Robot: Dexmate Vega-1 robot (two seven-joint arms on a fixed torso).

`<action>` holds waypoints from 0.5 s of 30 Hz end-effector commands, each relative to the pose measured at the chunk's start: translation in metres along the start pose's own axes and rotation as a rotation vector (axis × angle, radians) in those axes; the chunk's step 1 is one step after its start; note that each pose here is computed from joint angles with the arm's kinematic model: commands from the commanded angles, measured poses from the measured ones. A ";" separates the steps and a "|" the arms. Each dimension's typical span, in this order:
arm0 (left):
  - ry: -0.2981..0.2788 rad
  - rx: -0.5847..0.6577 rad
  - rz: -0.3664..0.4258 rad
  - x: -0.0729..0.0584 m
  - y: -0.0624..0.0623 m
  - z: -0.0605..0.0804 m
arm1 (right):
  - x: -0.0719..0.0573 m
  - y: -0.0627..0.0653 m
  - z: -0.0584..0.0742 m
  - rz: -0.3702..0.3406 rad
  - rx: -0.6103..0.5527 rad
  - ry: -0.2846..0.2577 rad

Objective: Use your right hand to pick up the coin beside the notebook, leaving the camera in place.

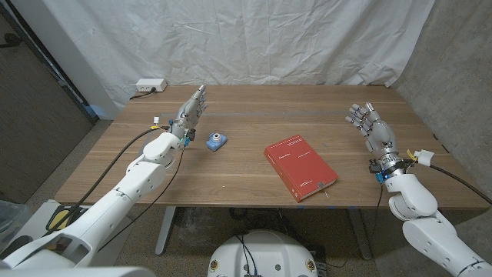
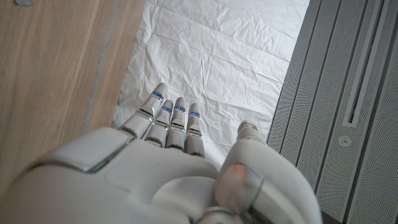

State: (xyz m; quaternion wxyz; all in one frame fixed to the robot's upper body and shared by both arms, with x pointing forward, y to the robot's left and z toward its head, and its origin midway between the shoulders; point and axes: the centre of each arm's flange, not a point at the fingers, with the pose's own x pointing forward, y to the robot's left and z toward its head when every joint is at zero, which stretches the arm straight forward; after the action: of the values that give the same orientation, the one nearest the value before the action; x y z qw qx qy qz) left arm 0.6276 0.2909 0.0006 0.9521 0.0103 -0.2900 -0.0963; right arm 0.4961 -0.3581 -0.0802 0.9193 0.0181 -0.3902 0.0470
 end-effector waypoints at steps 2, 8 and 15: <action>0.005 0.003 -0.004 -0.001 -0.004 0.000 | -0.018 -0.001 0.008 0.001 -0.011 -0.009; 0.020 0.006 0.013 -0.006 -0.001 0.001 | -0.027 -0.001 0.011 -0.008 -0.018 -0.002; 0.021 0.009 0.038 -0.010 0.000 0.004 | -0.036 -0.003 0.013 -0.017 -0.018 -0.002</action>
State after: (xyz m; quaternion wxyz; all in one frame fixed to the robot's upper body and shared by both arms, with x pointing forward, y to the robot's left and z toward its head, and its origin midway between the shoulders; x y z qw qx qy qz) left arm 0.6236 0.2897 -0.0015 0.9545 0.0129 -0.2833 -0.0925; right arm 0.4753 -0.3613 -0.0895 0.9187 0.0125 -0.3925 0.0424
